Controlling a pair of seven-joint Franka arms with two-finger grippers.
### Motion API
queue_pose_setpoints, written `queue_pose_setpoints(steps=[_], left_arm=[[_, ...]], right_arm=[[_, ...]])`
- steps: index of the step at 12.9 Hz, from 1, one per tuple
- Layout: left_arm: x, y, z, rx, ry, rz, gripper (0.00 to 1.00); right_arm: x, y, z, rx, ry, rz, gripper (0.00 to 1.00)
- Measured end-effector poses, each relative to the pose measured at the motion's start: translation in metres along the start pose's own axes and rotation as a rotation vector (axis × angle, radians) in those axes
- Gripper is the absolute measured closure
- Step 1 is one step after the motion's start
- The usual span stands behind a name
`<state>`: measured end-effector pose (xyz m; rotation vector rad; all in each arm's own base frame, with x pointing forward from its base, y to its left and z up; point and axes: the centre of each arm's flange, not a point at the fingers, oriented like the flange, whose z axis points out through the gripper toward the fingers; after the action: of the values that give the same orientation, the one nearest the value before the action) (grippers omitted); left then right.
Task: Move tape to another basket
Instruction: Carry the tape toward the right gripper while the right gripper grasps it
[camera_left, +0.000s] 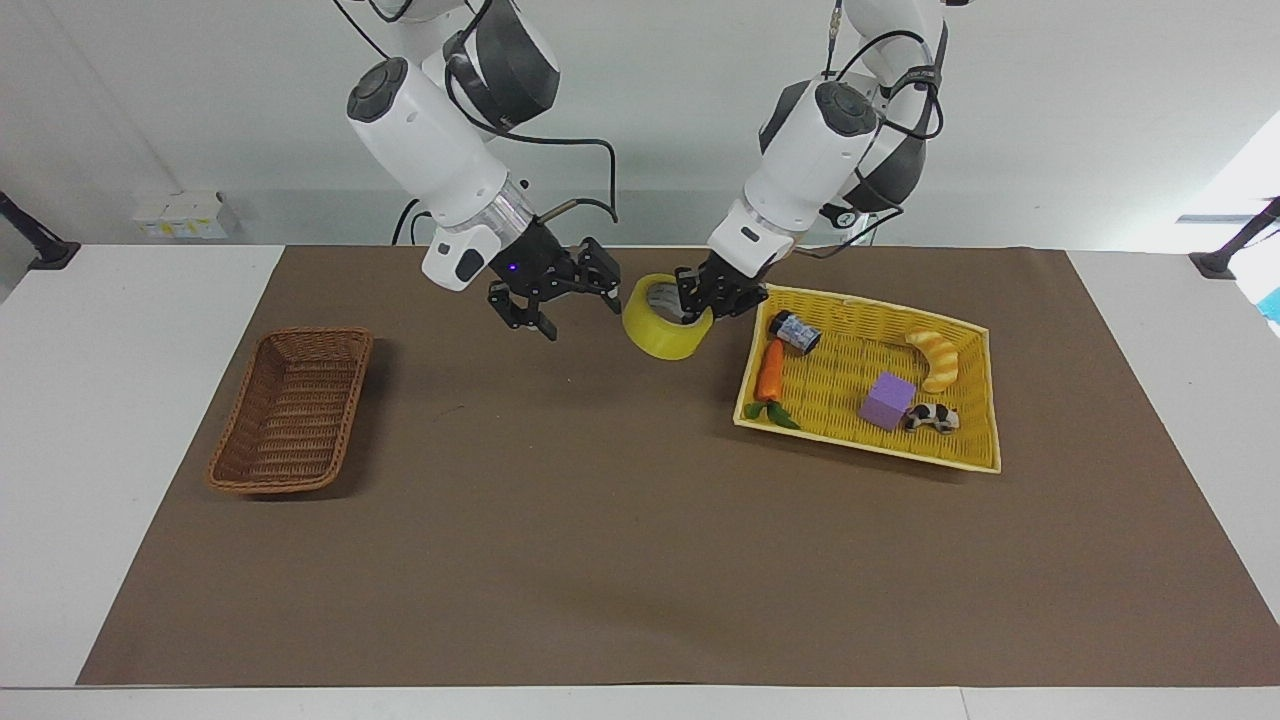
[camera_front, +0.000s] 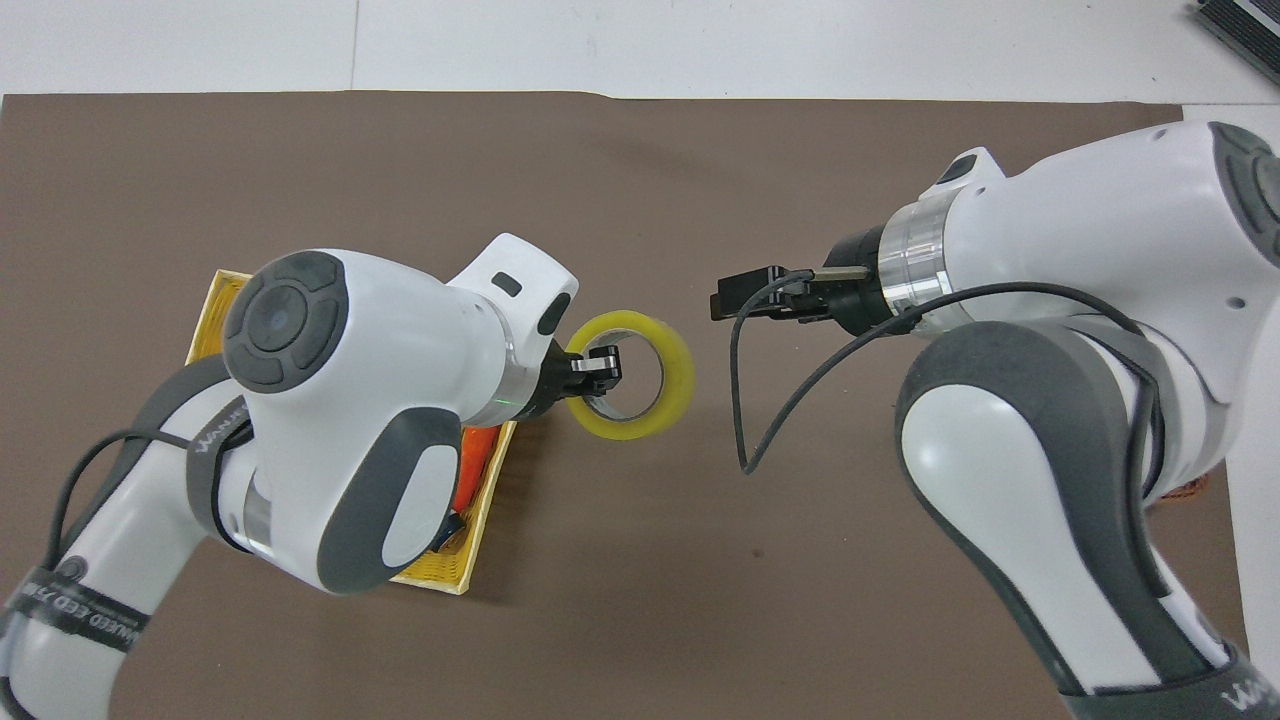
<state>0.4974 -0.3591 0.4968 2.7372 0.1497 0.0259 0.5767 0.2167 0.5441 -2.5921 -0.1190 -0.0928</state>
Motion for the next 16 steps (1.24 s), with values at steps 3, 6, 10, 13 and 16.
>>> queue_pose_setpoints(steps=[3,6,10,13,16], left_arm=[[0.005,0.008,0.013,-0.077,0.022,-0.050,0.78],[0.008,0.012,0.011,-0.133,0.034,-0.085,0.78],[0.010,0.020,0.005,-0.208,0.033,-0.130,0.78],[0.007,0.028,0.002,-0.226,0.033,-0.127,0.78],[0.007,0.032,0.001,-0.247,0.056,-0.131,0.78]], right_arm=[[-0.004,0.005,0.013,0.059,-0.025,-0.035,0.00],[-0.004,0.020,0.015,0.057,-0.026,-0.156,0.00],[0.003,0.028,0.010,0.085,0.047,-0.159,0.00],[0.003,0.027,0.013,0.095,0.049,-0.153,0.00],[0.002,0.025,0.014,0.095,0.046,-0.155,0.13]])
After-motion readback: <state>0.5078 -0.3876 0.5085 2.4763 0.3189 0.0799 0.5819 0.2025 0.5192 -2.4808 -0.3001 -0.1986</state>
